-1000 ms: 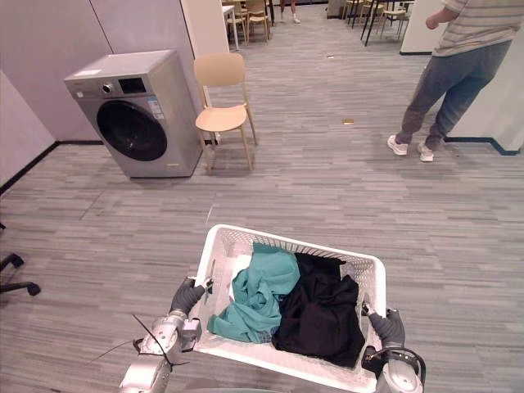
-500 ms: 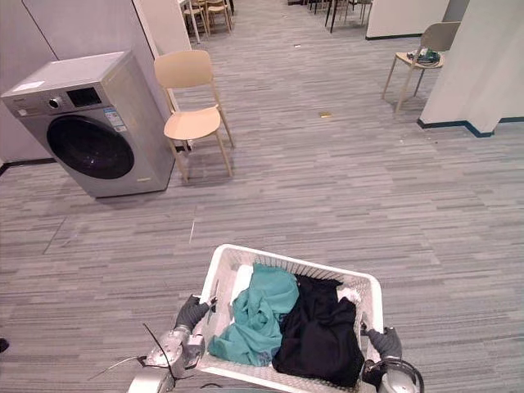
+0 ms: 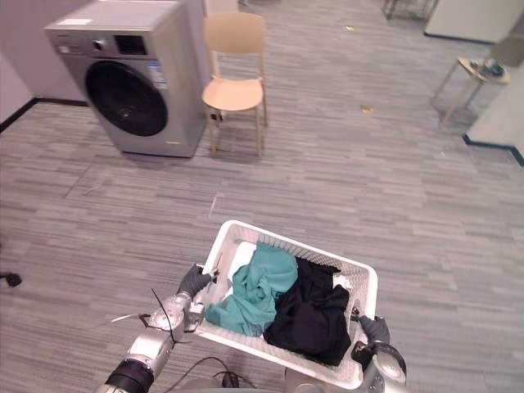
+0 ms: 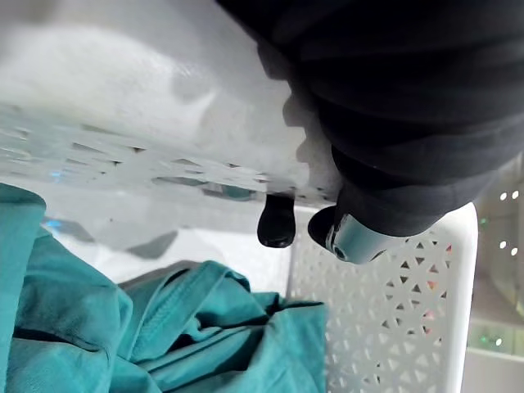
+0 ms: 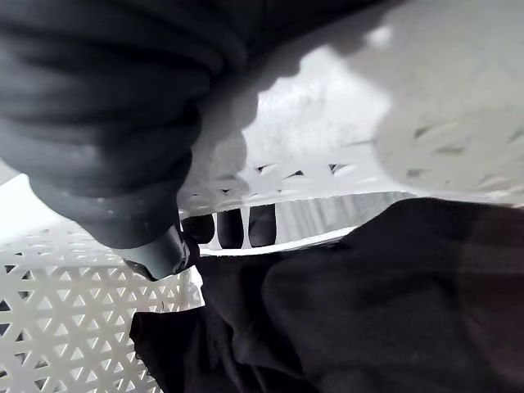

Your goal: Pick up the laundry basket with both hands and put the clothes into the washing machine.

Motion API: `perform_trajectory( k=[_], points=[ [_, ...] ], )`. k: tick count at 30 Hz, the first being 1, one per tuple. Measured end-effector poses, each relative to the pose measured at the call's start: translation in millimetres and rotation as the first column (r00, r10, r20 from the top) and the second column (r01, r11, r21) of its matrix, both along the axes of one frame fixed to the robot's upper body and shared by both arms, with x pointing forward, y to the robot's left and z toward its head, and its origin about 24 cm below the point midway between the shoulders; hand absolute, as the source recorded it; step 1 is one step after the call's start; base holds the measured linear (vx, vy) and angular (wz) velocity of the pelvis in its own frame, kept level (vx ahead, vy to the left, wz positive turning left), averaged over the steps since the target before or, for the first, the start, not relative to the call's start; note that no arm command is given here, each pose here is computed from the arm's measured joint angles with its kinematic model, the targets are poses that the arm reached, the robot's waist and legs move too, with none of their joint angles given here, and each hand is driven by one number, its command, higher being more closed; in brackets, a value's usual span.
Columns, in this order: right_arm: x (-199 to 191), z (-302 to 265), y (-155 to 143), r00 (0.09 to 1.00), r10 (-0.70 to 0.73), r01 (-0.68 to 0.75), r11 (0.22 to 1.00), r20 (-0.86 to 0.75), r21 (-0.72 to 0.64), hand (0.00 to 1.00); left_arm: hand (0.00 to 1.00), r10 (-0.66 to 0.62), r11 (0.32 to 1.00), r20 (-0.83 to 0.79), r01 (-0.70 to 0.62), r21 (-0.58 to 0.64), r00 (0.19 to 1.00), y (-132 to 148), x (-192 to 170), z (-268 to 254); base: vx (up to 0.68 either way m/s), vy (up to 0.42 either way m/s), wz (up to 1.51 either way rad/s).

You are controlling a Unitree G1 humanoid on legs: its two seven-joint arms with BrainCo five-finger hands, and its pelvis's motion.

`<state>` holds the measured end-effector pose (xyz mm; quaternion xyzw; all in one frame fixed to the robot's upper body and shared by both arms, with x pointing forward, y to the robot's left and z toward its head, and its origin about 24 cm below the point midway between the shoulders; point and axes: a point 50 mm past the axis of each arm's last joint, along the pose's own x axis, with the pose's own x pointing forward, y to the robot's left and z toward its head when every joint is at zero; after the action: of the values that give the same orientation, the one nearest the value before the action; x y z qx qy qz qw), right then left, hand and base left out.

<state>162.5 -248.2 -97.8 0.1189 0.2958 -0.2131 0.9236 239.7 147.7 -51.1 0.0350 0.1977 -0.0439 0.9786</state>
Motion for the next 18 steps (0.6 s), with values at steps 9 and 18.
perform_trajectory(
  k=[9,18],
  points=[
    [-7.5,2.2,-8.7,0.999,-0.045,0.045,0.999,0.005,-0.007,1.0,1.0,-0.03,0.999,0.001,0.03,-0.018,1.0,-12.6,3.2,2.4,0.36,-0.088,0.45],
    [15.2,46.0,-24.4,0.984,0.005,0.014,0.995,0.178,-0.103,1.0,1.0,0.016,0.994,0.125,-0.002,-0.112,0.992,-22.7,7.2,23.0,0.42,-0.06,-0.31]
  ],
)
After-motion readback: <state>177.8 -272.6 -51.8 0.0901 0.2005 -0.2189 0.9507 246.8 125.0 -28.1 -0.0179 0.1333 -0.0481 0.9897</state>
